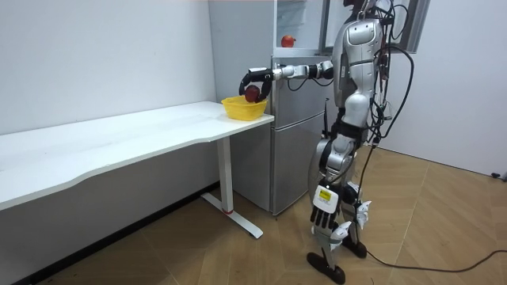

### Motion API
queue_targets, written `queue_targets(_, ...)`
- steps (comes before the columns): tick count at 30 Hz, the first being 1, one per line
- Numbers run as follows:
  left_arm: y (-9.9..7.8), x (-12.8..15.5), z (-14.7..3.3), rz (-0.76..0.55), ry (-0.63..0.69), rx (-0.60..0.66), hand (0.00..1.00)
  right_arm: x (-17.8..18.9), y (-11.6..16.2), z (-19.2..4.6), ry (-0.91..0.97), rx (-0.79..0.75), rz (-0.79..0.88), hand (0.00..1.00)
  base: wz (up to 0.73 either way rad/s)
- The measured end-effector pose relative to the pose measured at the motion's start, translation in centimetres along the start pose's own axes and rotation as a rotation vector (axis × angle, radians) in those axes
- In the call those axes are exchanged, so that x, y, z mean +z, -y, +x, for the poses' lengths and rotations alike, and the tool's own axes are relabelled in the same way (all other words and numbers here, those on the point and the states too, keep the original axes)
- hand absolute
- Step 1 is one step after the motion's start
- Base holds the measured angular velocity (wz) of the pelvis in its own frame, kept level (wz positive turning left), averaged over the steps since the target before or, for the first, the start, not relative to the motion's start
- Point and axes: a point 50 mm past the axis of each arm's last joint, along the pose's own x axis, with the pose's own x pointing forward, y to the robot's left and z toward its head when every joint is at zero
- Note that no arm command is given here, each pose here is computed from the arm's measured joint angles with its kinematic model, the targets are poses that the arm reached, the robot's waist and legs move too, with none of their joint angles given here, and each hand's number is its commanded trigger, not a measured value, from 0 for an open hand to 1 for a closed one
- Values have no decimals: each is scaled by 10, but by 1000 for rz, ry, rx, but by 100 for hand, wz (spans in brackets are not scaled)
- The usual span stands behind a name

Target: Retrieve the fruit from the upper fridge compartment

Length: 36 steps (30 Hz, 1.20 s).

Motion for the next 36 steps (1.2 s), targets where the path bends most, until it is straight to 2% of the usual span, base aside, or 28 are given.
queue_targets(36, -3, 3, 0, 0, 11, 28, 0, 2, 6, 2, 10, -58, -8, 0, 0)
